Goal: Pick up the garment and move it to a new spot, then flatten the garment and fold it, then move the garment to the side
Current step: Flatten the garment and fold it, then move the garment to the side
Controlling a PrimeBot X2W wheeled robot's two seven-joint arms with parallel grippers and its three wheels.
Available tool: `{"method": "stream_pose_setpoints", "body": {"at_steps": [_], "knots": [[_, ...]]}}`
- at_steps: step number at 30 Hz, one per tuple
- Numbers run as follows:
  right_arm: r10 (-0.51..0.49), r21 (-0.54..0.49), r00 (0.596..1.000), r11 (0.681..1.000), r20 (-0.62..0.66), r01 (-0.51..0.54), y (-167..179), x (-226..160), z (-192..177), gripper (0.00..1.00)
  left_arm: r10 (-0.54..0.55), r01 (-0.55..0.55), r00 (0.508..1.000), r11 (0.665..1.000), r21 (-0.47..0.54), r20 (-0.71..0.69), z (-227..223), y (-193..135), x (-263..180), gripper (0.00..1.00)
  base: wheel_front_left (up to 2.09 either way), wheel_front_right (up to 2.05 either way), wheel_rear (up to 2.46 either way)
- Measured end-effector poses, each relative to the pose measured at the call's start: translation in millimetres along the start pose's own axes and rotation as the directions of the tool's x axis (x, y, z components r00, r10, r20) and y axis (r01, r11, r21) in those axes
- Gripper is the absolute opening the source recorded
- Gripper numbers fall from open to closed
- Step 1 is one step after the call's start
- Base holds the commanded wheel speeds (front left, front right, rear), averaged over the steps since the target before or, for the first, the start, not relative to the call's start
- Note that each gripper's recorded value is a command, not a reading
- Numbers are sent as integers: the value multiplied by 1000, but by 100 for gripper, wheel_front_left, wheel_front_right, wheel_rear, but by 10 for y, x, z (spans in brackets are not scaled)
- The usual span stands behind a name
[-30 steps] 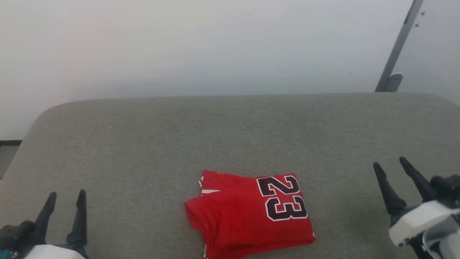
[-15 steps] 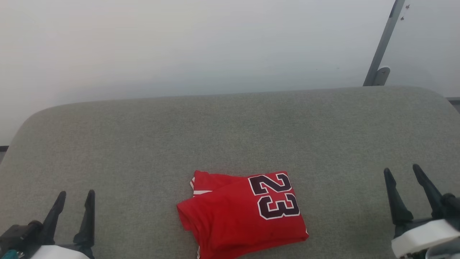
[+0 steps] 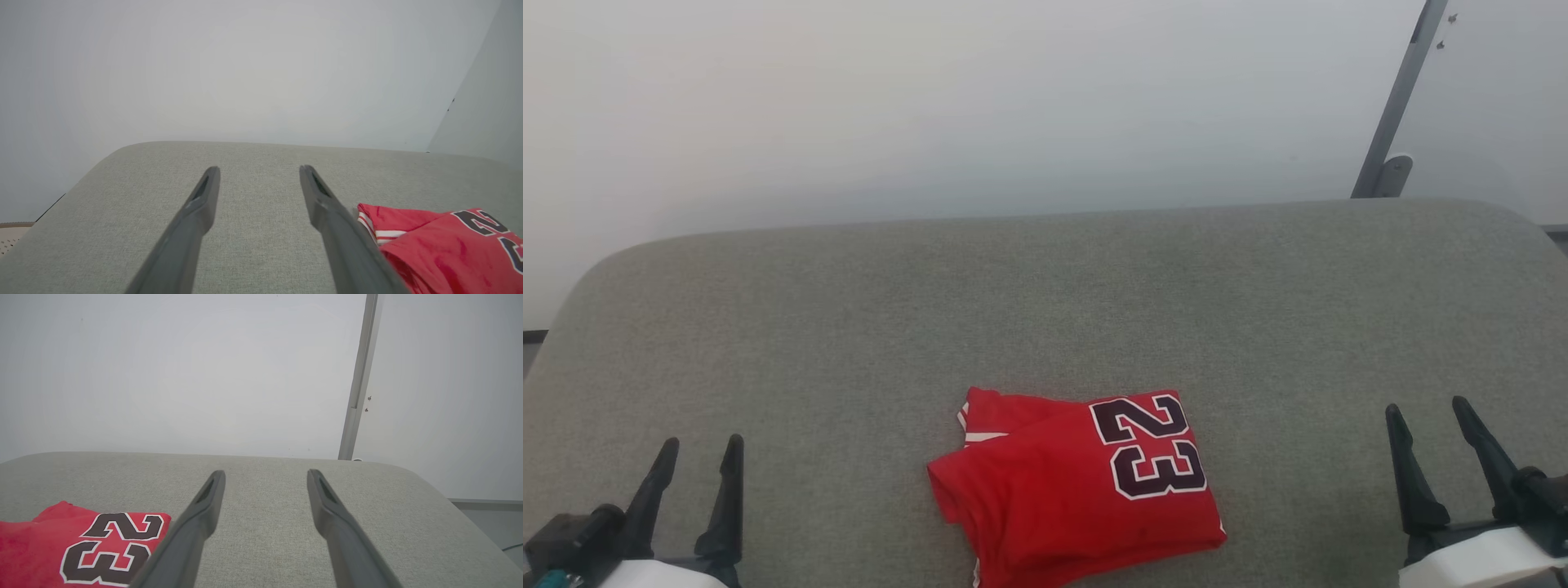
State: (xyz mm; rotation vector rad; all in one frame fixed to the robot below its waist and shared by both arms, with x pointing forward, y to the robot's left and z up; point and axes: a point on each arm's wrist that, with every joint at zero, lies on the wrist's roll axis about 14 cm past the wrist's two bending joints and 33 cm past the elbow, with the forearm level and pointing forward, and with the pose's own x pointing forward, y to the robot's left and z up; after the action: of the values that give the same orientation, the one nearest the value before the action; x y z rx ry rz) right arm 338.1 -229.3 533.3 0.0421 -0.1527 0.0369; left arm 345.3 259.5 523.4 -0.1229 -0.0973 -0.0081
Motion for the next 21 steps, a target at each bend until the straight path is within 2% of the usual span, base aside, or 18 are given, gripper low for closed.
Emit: {"method": "stream_pose_setpoints", "body": {"at_steps": [15, 21], "knots": [[17, 0, 1000, 1000, -2, -17, 83, -2, -17, 100, 9, -9, 1000, 1000, -4, 8, 15, 29, -30, 100, 0, 0, 0], [72, 21, 996, 997, -48, -71, 255, 14, -164, 100, 30, -30, 999, 1000, -2, 13, 30, 94, -79, 100, 0, 0, 0]]}}
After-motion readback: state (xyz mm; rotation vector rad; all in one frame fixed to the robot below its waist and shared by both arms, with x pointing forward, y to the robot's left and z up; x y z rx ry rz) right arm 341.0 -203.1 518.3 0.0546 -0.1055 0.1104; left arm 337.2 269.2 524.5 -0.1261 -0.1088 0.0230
